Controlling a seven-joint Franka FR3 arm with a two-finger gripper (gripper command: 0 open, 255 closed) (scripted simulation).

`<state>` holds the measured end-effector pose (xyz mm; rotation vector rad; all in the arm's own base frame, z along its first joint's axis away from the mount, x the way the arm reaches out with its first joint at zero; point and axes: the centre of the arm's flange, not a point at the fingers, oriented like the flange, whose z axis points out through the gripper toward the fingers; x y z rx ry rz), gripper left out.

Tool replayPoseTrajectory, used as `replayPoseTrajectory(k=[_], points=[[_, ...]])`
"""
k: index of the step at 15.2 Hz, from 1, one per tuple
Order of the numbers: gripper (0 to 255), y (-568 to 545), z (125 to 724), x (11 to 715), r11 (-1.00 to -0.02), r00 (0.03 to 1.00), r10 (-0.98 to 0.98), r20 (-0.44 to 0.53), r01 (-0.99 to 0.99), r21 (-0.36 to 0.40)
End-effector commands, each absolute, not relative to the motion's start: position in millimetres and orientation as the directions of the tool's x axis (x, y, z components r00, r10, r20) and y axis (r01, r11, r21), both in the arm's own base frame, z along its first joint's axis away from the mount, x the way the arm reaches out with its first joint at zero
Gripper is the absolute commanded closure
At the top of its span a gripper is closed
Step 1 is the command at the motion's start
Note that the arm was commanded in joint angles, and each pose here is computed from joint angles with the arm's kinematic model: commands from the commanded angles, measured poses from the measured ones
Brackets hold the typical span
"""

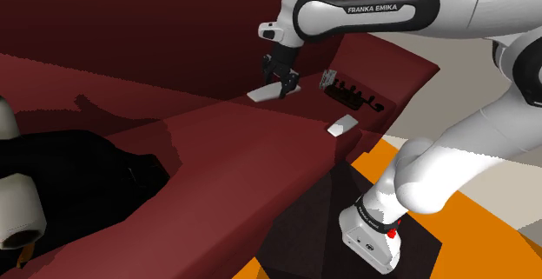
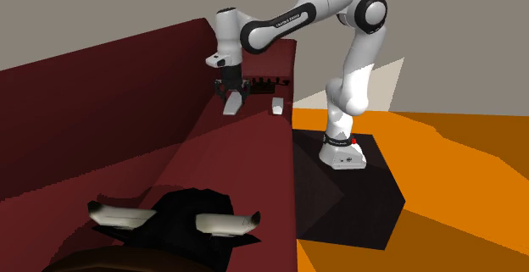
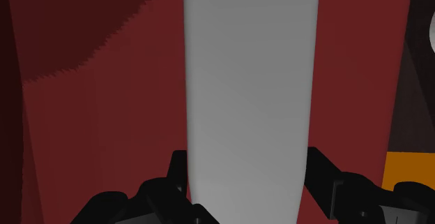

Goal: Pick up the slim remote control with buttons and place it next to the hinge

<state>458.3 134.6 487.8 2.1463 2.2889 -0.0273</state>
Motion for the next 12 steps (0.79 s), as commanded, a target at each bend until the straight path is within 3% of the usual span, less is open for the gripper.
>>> replayPoseTrajectory(k=[1, 12], points=[[255, 110, 490, 463, 0.066, -0.066, 0.998, -0.014, 0.998, -0.010], [255, -34, 491, 484, 0.066, -0.066, 0.998, -0.014, 0.998, -0.010]])
